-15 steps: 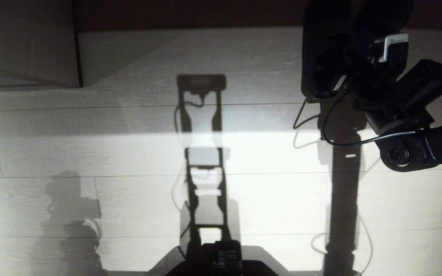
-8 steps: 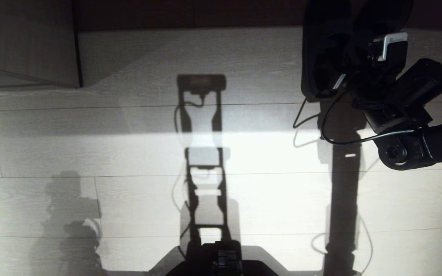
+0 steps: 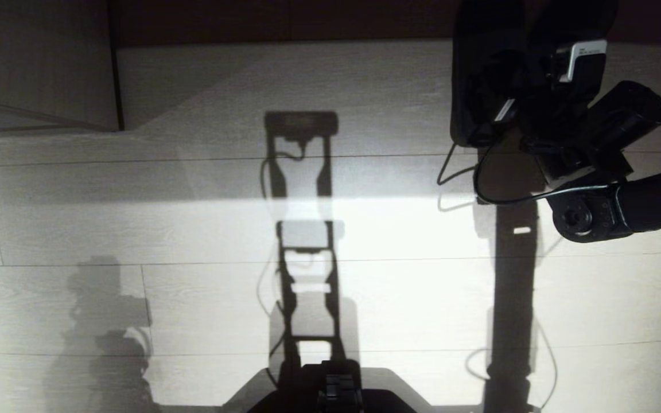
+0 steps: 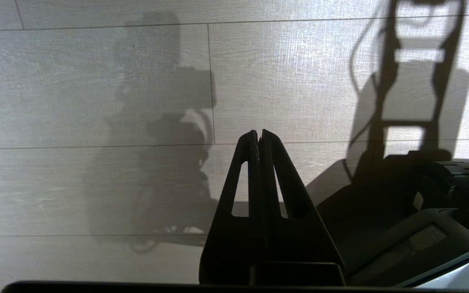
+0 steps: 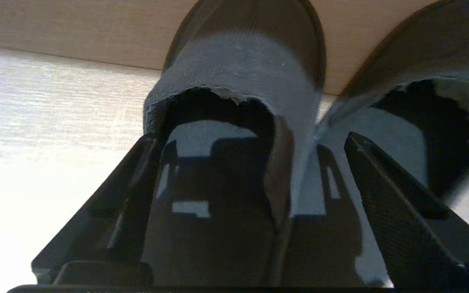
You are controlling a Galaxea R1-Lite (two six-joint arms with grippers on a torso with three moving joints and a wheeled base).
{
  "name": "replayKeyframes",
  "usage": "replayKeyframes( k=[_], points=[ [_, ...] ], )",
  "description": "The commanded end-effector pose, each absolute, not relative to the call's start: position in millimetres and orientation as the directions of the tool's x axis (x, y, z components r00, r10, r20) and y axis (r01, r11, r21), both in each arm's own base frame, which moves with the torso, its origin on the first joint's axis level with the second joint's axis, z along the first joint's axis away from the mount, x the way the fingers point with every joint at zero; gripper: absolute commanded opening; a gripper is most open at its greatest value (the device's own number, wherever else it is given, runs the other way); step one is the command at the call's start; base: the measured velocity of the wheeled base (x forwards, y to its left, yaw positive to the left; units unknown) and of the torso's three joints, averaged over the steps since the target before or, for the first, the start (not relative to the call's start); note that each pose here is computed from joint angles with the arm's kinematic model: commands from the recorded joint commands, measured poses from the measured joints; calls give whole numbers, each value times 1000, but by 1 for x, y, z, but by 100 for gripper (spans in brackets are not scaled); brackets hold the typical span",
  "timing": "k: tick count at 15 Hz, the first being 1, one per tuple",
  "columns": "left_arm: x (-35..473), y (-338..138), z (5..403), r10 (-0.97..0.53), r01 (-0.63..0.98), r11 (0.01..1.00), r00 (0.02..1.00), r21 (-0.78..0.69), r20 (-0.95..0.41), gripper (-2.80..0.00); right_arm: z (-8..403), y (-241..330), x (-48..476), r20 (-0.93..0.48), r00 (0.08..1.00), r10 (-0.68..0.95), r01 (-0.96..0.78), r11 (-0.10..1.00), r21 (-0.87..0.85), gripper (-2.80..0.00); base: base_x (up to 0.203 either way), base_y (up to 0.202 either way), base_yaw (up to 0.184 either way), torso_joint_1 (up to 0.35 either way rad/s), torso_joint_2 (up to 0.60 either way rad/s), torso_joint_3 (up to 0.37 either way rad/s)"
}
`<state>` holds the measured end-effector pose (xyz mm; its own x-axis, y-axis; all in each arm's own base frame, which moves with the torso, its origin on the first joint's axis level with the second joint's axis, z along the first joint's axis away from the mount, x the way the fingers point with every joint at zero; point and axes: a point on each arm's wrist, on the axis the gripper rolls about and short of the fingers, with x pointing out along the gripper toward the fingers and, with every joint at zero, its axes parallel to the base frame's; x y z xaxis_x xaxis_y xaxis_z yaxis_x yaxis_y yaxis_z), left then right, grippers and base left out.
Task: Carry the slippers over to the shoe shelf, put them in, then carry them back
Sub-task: Pick up the slippers on the floor
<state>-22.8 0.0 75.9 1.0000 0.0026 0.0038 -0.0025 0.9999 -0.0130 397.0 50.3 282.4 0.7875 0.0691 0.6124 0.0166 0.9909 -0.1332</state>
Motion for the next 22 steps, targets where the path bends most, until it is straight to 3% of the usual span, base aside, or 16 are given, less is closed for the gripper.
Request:
replayKeyframes(
  k=[1, 22],
  points=[
    [-23, 0, 76, 3, -3, 1000, 1000, -14, 6, -280, 276, 53, 409, 616, 784, 69, 20, 991, -136, 0, 0, 0, 0, 0, 0, 0],
    [-23, 0, 76, 3, -3, 1000, 1000, -14, 4, -280, 268, 41, 451, 619, 785, 31, 81, 985, -152, 0, 0, 0, 0, 0, 0, 0]
  ],
)
